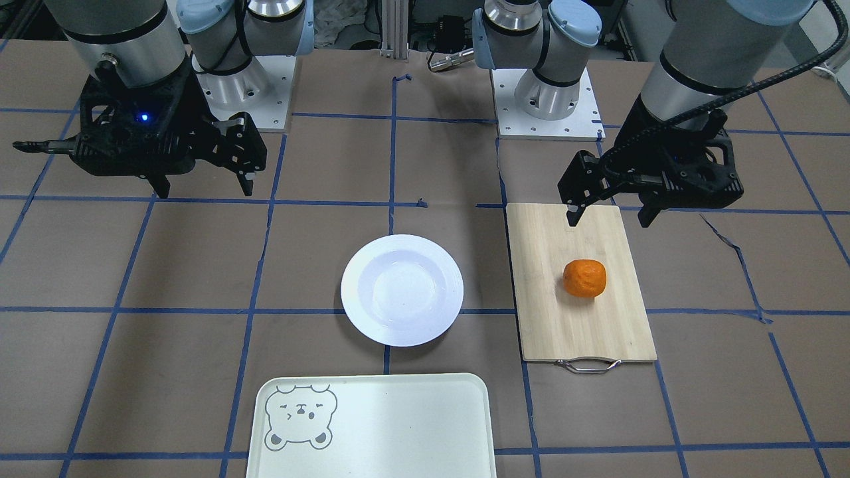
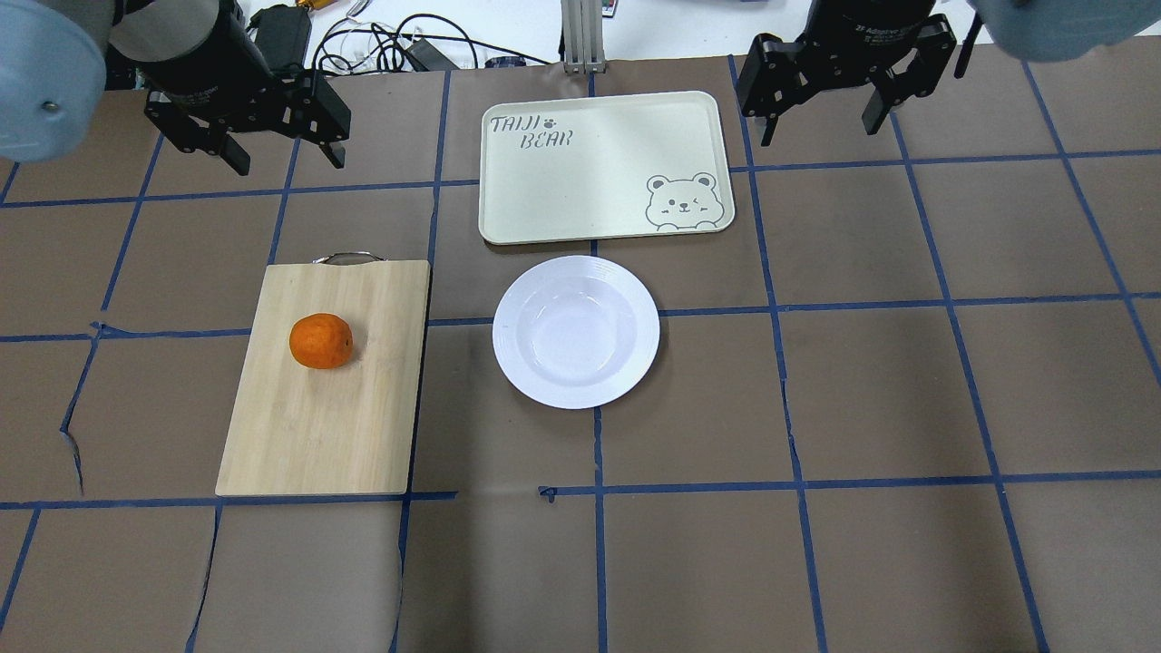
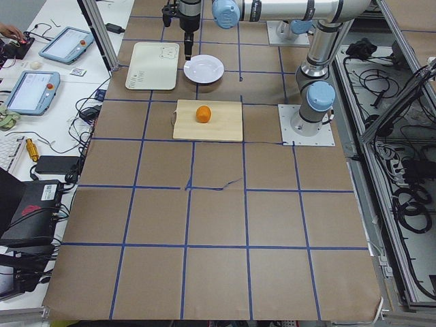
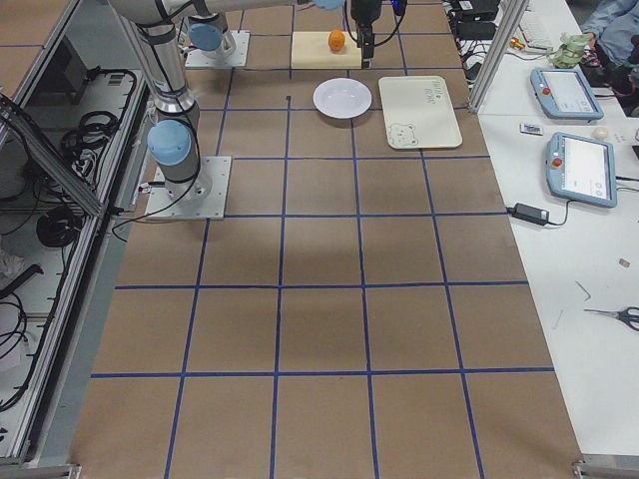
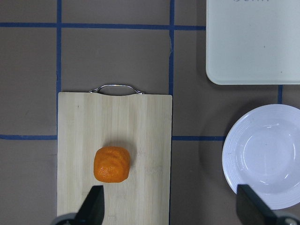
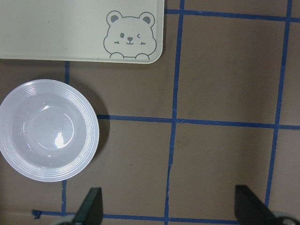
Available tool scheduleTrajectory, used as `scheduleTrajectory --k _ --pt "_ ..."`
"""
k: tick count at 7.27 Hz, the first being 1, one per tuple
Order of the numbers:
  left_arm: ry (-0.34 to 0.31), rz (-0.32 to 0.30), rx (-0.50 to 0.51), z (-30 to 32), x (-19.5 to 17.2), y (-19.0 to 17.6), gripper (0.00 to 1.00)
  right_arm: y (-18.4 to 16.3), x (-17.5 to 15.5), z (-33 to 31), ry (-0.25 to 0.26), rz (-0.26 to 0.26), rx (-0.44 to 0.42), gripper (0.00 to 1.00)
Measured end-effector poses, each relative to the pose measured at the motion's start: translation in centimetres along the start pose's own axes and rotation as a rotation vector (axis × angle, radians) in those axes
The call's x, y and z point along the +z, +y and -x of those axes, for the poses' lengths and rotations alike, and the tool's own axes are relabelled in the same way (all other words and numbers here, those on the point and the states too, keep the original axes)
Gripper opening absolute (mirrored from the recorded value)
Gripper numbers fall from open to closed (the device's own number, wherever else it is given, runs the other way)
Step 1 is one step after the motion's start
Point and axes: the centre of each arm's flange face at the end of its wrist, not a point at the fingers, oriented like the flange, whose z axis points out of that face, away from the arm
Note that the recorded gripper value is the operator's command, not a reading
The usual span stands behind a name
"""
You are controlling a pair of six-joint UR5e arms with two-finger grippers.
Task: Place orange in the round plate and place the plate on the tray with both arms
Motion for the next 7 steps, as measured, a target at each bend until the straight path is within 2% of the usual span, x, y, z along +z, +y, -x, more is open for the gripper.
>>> scheduleTrajectory --k 7 --pt "-0.001 0.010 0.011 -0.45 0.19 0.85 1.00 0.00 0.00 -0.01 0.001 0.000 0.000 1.00"
